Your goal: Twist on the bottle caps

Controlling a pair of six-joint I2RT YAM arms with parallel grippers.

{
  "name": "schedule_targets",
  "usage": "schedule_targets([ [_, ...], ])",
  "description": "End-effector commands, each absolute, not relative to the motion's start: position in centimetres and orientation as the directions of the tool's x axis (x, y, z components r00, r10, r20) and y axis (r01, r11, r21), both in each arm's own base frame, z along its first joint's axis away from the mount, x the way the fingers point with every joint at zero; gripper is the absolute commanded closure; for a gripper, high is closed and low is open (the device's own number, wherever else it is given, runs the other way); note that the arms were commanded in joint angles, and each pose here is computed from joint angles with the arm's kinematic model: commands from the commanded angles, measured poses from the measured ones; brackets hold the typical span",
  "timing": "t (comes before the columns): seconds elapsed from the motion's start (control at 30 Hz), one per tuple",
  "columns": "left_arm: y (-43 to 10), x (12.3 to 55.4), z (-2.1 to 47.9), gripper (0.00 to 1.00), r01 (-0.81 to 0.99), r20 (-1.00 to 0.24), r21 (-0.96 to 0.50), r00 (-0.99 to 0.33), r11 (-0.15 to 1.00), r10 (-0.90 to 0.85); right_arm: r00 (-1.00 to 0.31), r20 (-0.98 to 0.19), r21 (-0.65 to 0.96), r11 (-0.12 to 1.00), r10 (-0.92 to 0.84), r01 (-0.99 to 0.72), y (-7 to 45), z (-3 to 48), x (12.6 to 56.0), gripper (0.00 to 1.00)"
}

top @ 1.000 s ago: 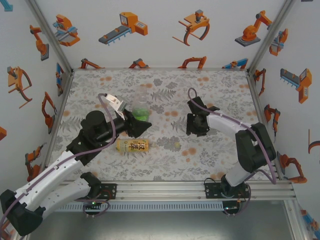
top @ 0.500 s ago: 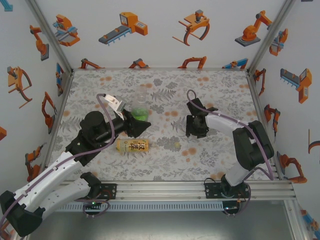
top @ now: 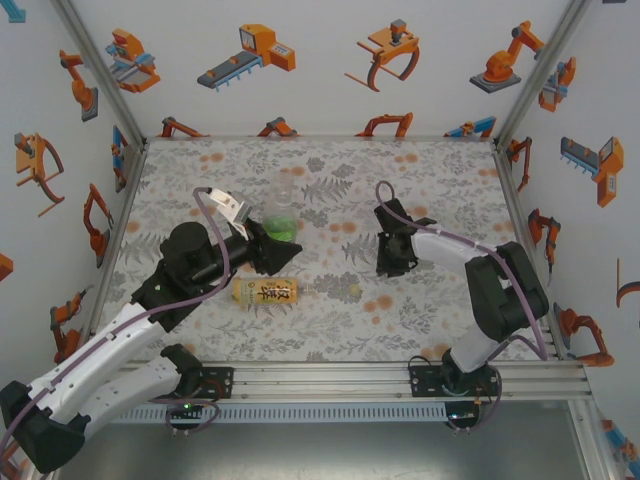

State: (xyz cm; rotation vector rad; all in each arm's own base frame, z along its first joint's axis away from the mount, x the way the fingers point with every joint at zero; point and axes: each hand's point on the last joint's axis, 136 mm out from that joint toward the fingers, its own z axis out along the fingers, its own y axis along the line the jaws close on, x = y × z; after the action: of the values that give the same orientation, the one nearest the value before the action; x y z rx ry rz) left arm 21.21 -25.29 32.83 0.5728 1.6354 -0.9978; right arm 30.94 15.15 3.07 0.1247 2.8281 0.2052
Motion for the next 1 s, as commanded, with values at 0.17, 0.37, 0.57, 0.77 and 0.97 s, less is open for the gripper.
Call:
schedule_targets([
  [0.17,-25.1,20.9,34.6,1.00,0.800,-0.955,-0.297,-0.257,0.521,-0.150,-0.936,-0.297,0.355,0.932,0.189,0.076,18.3,4.2,32.2,0.73],
  [0.37,-25.0,20.8,34.7,1.00,0.798,-0.955,-0.295,-0.256,0.525,-0.146,-0.921,-0.269,0.495,0.861,0.281,0.118,19.2,3.6,32.8,0.72],
  [0.57,-24.9,20.6,34.9,1.00,0.799,-0.955,-0.297,-0.257,0.523,-0.149,-0.896,-0.214,0.550,0.806,0.389,0.218,16.9,2.1,32.2,0.73],
  [0.77,-25.0,20.7,34.9,1.00,0.796,-0.952,-0.307,-0.264,0.521,-0.157,-0.876,-0.199,0.580,0.773,0.440,0.257,15.0,2.0,31.5,0.72],
  [0.97,-25.2,20.8,35.1,1.00,0.798,-0.950,-0.313,-0.267,0.515,-0.162,-0.858,-0.191,0.654,0.713,0.478,0.252,14.7,2.7,31.6,0.73],
])
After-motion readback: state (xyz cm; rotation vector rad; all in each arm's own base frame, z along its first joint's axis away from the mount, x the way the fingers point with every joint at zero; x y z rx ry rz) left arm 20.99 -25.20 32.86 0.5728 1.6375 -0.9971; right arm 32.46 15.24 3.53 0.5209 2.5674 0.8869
